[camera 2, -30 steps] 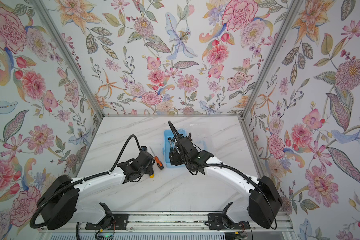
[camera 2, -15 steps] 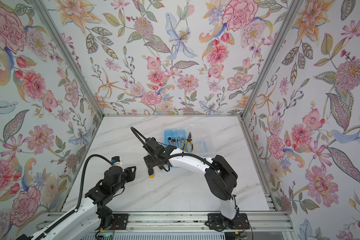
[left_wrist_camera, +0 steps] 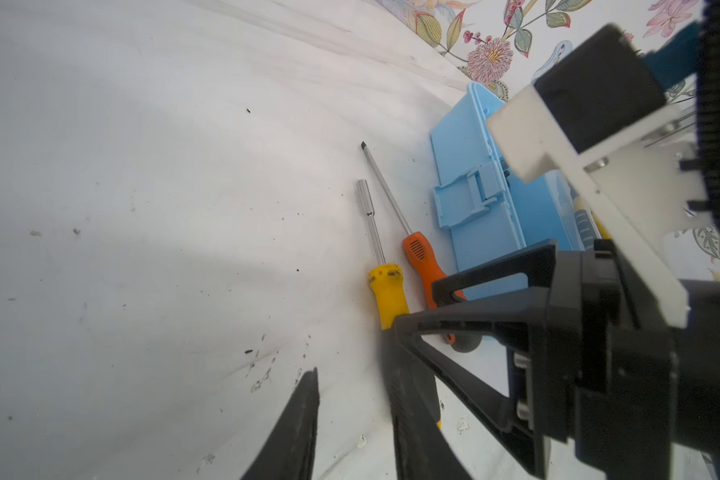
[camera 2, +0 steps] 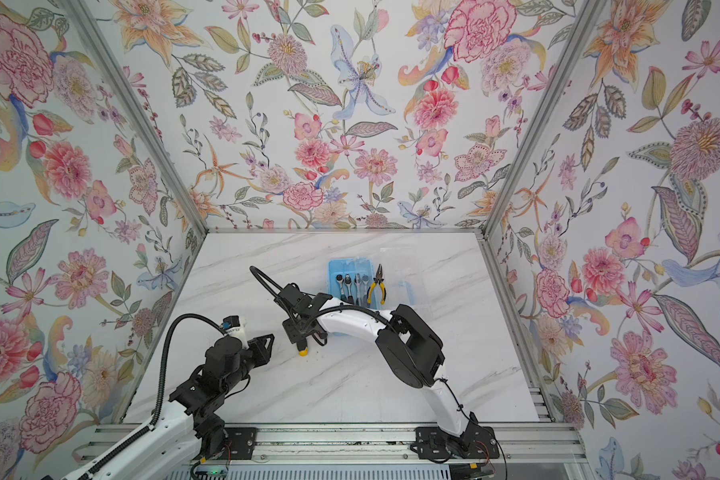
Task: Pack the tool kit
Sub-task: 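Grasp the yellow-handled nut-driver screwdriver by its handle with the right gripper, then lift the yellow screwdriver and carry it over the blue box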
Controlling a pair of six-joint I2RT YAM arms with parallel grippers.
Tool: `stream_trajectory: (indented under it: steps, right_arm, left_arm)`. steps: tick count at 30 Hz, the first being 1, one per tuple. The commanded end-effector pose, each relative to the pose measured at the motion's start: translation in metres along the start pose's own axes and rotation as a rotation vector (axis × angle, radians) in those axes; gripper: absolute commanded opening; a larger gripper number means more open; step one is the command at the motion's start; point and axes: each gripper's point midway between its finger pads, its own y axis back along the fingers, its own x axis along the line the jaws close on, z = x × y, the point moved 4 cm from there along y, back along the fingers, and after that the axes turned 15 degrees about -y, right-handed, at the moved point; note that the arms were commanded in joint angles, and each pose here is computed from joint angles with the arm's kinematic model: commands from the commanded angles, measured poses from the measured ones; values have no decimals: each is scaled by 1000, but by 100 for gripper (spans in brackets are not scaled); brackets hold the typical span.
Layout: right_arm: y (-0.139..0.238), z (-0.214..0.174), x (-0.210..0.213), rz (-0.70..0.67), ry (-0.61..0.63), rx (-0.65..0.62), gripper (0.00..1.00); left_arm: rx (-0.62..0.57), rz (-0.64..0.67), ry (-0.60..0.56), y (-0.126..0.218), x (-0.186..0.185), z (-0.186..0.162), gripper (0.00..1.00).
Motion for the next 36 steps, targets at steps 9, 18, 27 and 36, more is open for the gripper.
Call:
stream_trajectory:
  steps: [9,18,27,36]
  right_arm:
    - [-30,-3,-6,-83,8,46,50]
    - [-44,-5,-12,-119,4,61,36]
    - [-34,-1,-8,-106,1,46,3]
    - [55,43,15,-11,15,-140,0]
  left_arm:
    - [6,0,12,-1,5,-7,32]
    - [6,8,2,-1,5,-6,31]
    - [-2,10,-7,0,2,1,29]
    - [-34,6,-31,5,-5,19,29]
